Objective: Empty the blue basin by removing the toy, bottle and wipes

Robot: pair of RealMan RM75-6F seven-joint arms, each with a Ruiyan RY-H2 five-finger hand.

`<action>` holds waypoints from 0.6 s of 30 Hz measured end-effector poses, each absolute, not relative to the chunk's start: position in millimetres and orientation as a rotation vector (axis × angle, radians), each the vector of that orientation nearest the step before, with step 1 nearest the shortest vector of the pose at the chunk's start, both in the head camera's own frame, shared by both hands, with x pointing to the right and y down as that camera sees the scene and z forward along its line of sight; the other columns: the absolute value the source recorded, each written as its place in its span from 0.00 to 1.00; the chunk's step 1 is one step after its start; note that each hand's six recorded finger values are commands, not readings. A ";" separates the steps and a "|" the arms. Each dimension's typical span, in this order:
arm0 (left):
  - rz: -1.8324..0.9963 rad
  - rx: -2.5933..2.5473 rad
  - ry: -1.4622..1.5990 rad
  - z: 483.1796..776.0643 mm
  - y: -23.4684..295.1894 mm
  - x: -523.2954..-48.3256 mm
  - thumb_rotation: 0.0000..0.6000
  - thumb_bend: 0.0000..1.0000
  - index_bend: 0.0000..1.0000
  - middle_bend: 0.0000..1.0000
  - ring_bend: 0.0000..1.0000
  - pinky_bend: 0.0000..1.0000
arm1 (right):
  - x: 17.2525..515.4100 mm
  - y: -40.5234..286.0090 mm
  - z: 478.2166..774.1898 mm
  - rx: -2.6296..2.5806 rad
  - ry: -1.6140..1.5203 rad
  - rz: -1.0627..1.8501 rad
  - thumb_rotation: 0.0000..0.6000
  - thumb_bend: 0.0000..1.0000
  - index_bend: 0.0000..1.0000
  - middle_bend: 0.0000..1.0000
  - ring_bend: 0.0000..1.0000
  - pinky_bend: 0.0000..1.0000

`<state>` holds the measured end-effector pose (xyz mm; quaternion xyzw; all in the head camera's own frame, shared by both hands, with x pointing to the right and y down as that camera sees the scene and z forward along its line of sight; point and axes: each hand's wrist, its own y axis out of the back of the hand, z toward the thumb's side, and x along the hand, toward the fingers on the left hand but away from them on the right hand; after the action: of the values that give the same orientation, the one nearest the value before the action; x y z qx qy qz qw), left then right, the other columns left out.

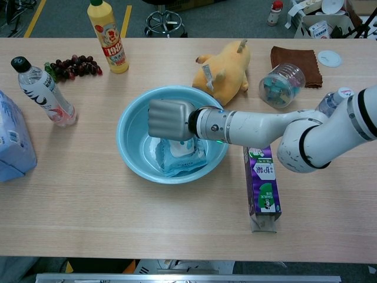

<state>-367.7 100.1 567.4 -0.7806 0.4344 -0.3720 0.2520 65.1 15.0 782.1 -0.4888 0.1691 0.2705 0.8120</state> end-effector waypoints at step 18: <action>-1.011 -2.124 1.169 566.6 98.9 -364.6 1.00 0.23 0.04 0.03 0.00 0.13 | 70.1 -1.8 746.7 -1.145 0.203 0.552 1.00 0.31 0.91 0.74 0.73 0.86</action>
<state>-364.6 98.9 566.6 -0.7820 0.4304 -0.3721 0.2546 70.1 -1.8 746.7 -0.5337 0.0948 0.2571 0.8000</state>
